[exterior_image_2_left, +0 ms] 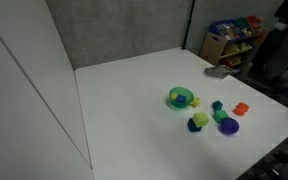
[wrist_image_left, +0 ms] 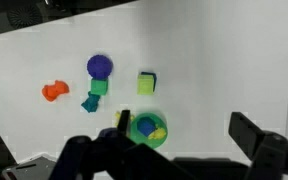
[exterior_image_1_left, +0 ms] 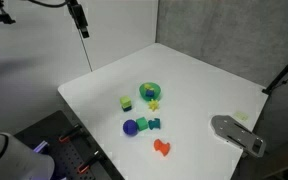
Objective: Remove the blue block from the bowl
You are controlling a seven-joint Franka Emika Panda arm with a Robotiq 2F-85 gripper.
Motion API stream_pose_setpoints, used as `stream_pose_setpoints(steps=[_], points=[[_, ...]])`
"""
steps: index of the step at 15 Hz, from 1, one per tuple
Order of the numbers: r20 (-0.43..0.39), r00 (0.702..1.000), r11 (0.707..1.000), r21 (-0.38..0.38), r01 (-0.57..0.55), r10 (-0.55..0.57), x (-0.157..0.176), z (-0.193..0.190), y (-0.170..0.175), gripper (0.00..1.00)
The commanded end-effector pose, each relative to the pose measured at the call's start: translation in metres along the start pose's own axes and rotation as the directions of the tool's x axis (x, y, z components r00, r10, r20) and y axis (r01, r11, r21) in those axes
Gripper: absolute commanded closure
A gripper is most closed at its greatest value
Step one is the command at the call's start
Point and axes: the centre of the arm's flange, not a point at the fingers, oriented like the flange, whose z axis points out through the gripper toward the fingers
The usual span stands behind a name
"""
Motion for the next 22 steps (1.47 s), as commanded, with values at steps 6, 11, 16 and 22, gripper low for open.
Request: stream_pose_setpoints(steps=[6,11,16,22], points=[[-0.001,1.000,1.000,0.000,0.000,0.000,0.000,0.000,0.000,0.00],[0.022,1.000,1.000,0.021,0.000,-0.001,0.030,0.008,-0.002,0.00],[0.008,1.000,0.999,0.046,-0.013,0.012,0.071,0.036,-0.008,0.00],[0.002,0.999,0.994,0.102,-0.050,0.050,0.130,0.076,-0.009,0.00]])
